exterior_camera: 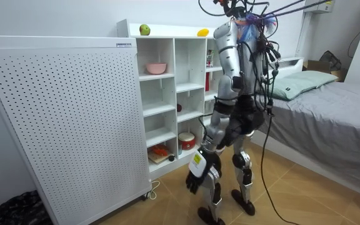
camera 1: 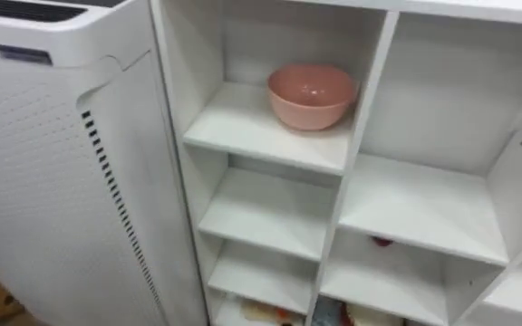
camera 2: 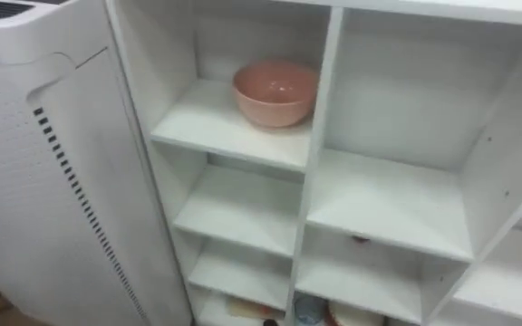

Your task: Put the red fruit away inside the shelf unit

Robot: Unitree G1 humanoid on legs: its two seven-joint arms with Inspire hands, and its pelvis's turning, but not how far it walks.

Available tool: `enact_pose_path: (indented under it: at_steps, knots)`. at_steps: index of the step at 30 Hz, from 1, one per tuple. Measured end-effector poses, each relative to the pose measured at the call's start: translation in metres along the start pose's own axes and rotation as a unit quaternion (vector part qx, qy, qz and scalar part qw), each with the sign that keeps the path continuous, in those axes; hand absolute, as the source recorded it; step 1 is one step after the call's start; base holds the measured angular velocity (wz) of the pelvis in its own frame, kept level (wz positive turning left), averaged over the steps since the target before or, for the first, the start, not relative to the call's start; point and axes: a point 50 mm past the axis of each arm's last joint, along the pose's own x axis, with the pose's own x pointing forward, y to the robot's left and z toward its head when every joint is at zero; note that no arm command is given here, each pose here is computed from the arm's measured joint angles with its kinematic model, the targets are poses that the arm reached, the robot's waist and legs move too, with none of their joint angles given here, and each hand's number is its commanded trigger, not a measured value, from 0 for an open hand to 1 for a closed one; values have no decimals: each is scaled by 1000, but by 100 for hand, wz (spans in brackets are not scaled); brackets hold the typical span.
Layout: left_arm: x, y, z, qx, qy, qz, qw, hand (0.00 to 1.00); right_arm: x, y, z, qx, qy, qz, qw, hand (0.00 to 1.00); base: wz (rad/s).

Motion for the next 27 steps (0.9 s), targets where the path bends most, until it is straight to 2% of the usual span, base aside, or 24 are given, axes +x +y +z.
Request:
enact_pose_path:
  at_steps: [5, 8, 14, 19, 24, 27]
  knots:
    - [-11, -21, -21, 20, 26, -8, 999, 0, -20, 29, -43, 37, 86, 16, 995, 0, 4]
    - [-13, -27, -24, 23, 35, -7, 999, 0, -28, 46, -60, 53, 143, 21, 988, 0, 7]
    - [-12, -31, -20, 7, 42, -7, 999, 0, -39, 70, -69, 93, 197, 46, 975, 0, -2]
    - [-13, -40, -30, -12, 88, -27, 996, 0, -51, 85, -85, 158, 270, 88, 946, 0, -7]
    - [-16, -49, -37, -20, 113, -61, 992, 0, -59, 98, -89, 181, 301, 138, 926, 0, -11]
    - [-14, -47, -34, -26, 115, -67, 991, 0, -57, 98, -86, 185, 297, 151, 925, 0, -11]
